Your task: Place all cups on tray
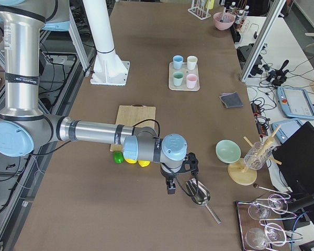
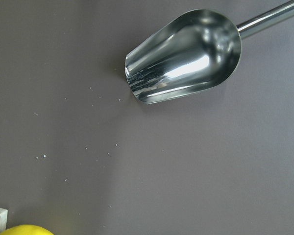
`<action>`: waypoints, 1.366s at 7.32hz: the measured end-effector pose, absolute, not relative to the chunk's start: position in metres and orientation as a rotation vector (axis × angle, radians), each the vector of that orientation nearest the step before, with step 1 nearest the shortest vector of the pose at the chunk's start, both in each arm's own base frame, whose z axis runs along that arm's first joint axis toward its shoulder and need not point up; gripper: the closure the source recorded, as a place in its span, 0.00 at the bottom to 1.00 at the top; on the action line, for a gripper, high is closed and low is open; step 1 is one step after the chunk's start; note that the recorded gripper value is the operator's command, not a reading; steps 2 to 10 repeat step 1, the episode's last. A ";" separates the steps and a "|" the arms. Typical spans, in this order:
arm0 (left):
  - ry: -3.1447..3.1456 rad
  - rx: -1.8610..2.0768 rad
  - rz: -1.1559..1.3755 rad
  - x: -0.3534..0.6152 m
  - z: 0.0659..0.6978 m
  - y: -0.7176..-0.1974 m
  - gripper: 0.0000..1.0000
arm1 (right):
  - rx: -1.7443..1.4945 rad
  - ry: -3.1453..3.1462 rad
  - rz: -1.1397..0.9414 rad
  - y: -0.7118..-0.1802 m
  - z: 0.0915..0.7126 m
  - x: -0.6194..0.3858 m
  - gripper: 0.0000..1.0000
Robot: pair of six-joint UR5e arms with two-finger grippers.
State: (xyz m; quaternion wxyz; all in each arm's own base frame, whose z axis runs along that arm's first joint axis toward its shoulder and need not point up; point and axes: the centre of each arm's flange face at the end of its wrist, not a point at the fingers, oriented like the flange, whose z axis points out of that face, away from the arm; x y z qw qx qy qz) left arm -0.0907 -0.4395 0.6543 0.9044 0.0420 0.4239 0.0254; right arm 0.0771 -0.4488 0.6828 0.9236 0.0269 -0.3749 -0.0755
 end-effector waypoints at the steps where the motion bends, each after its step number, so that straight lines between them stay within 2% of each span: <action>1: 0.876 0.087 0.052 -0.091 0.654 -0.439 0.02 | 0.055 -0.770 -0.155 -0.449 0.683 0.077 0.00; 10: 0.876 0.087 0.052 -0.091 0.654 -0.439 0.02 | 0.055 -0.770 -0.155 -0.449 0.683 0.077 0.00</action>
